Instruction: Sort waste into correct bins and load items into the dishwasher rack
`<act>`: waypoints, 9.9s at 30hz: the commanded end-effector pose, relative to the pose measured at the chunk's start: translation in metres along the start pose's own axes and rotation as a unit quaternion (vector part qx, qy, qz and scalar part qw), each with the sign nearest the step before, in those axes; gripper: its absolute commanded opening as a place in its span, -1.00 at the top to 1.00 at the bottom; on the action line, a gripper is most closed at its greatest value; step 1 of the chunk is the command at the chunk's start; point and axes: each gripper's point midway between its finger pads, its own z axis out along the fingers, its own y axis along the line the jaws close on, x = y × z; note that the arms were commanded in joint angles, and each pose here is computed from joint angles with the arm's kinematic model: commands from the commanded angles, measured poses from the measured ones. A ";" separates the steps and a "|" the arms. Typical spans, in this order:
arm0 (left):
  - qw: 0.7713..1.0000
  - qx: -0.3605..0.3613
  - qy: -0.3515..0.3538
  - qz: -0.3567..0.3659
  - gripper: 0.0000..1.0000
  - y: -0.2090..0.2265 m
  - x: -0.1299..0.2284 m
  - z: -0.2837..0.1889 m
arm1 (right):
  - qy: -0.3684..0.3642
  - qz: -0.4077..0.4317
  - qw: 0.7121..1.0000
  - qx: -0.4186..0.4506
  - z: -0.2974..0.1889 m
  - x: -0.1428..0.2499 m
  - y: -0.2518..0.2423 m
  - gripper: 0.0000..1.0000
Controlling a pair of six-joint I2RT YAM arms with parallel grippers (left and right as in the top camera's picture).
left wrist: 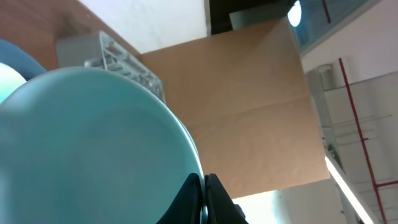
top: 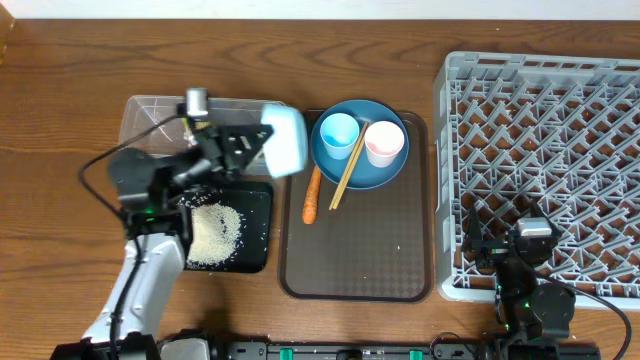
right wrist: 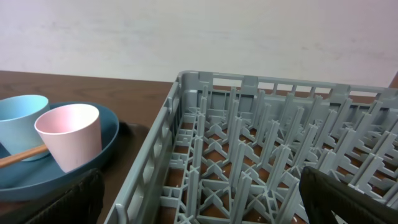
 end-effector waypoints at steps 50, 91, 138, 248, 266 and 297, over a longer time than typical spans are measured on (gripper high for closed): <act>0.846 -0.412 0.171 0.293 0.88 0.142 0.213 0.071 | 0.000 0.006 1.000 0.005 0.000 0.001 -0.002 -0.98; 0.815 -0.487 0.001 0.315 -0.45 0.129 0.075 0.016 | 0.000 0.006 1.000 0.005 0.000 0.001 -0.002 -0.98; 0.762 -0.547 0.107 0.328 0.06 0.239 0.090 0.032 | 0.000 0.006 1.000 0.005 0.000 0.001 -0.002 -0.98; 0.856 -0.474 -0.004 0.204 0.17 0.078 0.075 -0.023 | 0.000 0.006 1.000 0.005 0.000 0.001 -0.002 -0.98; 0.812 -0.482 -0.225 0.242 -0.43 -0.011 -0.030 -0.096 | 0.000 0.006 1.000 0.005 0.000 0.001 -0.002 -0.98; 0.766 -0.584 -0.233 0.129 -1.00 0.031 -0.020 -0.168 | -0.010 0.073 0.997 -0.038 -0.007 -0.028 0.012 -0.98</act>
